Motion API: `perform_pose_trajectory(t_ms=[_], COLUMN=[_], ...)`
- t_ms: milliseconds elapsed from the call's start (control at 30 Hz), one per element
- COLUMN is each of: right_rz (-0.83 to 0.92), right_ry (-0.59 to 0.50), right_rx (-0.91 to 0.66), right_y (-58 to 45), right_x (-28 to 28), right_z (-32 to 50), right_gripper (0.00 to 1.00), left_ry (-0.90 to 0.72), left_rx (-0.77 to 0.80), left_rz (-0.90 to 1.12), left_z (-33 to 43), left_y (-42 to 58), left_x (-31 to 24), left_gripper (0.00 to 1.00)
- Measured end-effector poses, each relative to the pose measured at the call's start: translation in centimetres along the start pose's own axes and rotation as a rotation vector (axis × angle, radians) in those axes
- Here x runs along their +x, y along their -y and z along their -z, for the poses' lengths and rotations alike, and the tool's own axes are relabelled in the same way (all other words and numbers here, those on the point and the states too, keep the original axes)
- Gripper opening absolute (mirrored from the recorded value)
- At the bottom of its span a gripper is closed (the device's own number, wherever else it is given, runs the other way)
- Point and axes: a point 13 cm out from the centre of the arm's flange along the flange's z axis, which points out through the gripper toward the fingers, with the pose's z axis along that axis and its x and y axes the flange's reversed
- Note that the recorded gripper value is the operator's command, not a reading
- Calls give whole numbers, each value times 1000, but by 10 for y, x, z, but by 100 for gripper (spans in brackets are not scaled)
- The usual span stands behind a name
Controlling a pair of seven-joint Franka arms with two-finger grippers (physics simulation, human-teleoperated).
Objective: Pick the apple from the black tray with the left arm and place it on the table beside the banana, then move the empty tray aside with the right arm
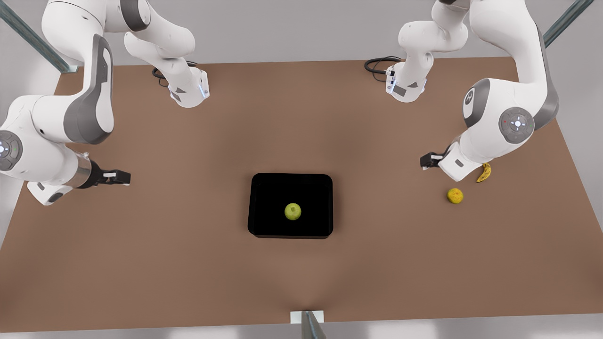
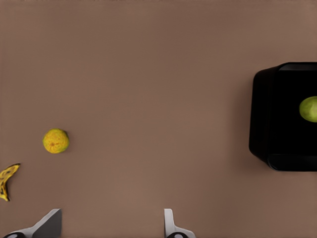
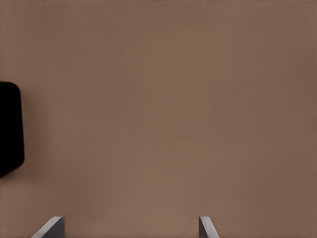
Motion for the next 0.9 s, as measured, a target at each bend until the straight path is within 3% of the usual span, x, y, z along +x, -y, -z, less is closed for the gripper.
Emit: perform_pose_trajectory(t_ms=[200, 467, 633, 900], right_rz=[6, 10, 11, 15], right_ry=[16, 22, 22, 29], right_rx=[1, 2, 2, 4], right_y=[-2, -3, -2, -4], right_x=[-6, -10, -11, -16], right_z=[1, 1, 0, 1], right_gripper=[100, 100, 100, 100], left_ry=[9, -9, 58, 208], left_rx=[-16, -46, -92, -43], left_rz=[-28, -184, -223, -134], left_z=[-17, -130, -188, -267], left_y=[37, 230, 338, 417], left_x=[-21, -23, -23, -62], left_gripper=[100, 100, 100, 100])
